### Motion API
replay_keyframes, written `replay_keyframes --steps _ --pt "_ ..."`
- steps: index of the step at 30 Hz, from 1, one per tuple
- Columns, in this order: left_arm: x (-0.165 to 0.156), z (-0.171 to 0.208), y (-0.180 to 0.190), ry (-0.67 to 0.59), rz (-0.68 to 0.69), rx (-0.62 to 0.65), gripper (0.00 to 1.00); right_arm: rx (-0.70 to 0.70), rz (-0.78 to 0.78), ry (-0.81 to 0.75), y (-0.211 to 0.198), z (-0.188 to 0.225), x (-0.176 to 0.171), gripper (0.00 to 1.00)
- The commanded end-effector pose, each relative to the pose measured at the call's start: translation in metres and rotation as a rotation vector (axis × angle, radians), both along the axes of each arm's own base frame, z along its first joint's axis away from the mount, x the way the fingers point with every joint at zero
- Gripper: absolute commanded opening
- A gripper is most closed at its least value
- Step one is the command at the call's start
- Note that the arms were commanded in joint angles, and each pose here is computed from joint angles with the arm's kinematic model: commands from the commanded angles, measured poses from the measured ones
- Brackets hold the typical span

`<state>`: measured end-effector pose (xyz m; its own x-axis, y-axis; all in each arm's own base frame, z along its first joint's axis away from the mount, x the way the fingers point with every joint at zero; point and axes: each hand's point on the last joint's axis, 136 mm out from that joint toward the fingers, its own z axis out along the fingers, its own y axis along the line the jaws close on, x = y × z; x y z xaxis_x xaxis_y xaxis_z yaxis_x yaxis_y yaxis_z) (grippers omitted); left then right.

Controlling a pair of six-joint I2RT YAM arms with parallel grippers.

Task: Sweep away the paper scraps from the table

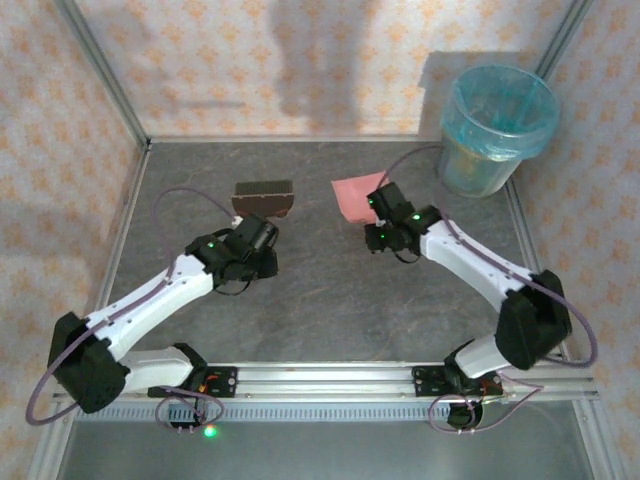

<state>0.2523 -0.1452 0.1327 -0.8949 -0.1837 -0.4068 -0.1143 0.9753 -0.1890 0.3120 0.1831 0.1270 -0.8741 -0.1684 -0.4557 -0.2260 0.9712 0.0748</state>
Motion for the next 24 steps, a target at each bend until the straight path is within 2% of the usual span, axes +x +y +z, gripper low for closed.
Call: replay_keyframes --steps 1,12,18,24 --pt "0.006 -0.009 -0.005 -0.005 -0.025 0.017 0.00 -0.033 -0.023 -0.032 0.010 -0.008 0.024 0.01" --pt "0.015 -0.054 -0.021 0.057 -0.033 0.074 0.00 -0.006 -0.131 0.141 0.030 -0.061 0.032 0.09" --pt "0.020 -0.068 -0.030 0.078 -0.040 0.094 0.00 -0.003 -0.146 0.160 0.029 -0.073 0.027 0.19" --pt "0.022 -0.085 -0.037 0.120 -0.051 0.113 0.00 0.007 -0.156 0.170 0.027 -0.081 0.022 0.23"
